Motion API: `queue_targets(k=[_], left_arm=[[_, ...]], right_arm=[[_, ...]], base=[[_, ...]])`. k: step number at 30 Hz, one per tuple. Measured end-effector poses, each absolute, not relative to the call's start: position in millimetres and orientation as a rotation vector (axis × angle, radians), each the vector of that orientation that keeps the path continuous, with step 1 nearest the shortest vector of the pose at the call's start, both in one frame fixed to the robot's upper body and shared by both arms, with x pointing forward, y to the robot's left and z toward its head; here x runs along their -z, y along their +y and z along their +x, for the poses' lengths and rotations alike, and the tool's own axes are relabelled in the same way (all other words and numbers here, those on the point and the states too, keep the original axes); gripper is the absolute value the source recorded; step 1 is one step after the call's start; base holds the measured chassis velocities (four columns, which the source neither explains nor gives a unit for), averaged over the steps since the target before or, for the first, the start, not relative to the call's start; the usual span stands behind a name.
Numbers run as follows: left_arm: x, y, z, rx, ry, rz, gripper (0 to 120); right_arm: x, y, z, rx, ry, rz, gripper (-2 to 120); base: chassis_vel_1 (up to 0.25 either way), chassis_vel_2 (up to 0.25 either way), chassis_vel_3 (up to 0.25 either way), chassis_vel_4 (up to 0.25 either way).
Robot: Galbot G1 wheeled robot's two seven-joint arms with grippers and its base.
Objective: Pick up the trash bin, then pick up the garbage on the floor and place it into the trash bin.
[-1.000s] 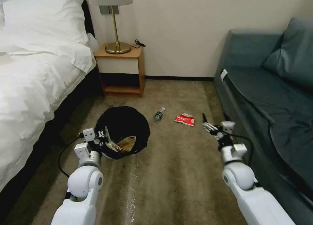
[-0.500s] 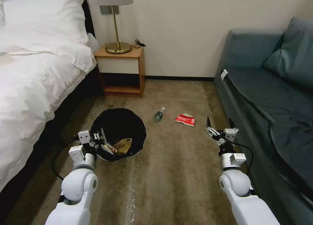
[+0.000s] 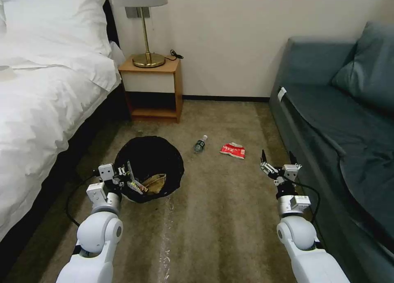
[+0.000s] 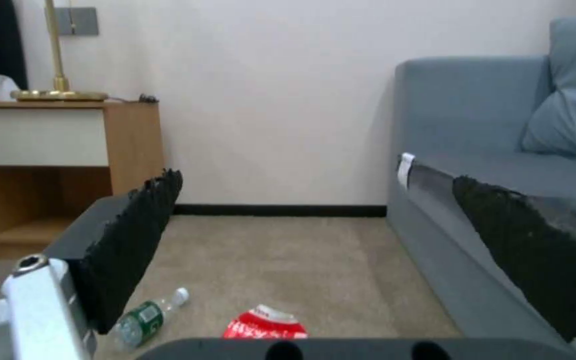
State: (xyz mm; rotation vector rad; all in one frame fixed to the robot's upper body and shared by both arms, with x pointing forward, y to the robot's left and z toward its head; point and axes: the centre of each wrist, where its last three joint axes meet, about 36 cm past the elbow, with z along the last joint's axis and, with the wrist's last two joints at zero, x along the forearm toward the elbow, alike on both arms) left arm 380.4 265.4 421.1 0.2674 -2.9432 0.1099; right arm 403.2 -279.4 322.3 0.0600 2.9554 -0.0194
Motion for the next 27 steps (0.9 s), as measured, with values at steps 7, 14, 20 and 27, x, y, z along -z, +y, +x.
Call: queue_targets(k=[7, 14, 20, 27], left_arm=[[-420.4, 267.0, 378.1, -0.104, -2.943, 0.273, 4], [-422.1, 266.6, 379.5, -0.109, -2.955, 0.273, 4], [-421.0, 264.7, 379.6, -0.117, -2.952, 0.270, 4], [-421.2, 266.7, 379.4, -0.113, -2.953, 0.276, 4]], right_arm=[[-318.8, -278.6, 402.9, 0.018, 2.962, 0.061, 100], [-318.3, -281.1, 402.6, 0.025, 2.961, 0.059, 100], [-317.5, -280.9, 402.4, 0.024, 2.962, 0.048, 100], [-314.0, -280.1, 400.6, 0.021, 2.965, 0.037, 100]], base=[[0.000, 0.000, 0.000, 0.000], [0.000, 0.000, 0.000, 0.000], [-0.014, 0.008, 0.015, -0.012], [-0.053, 0.044, 0.047, -0.044]])
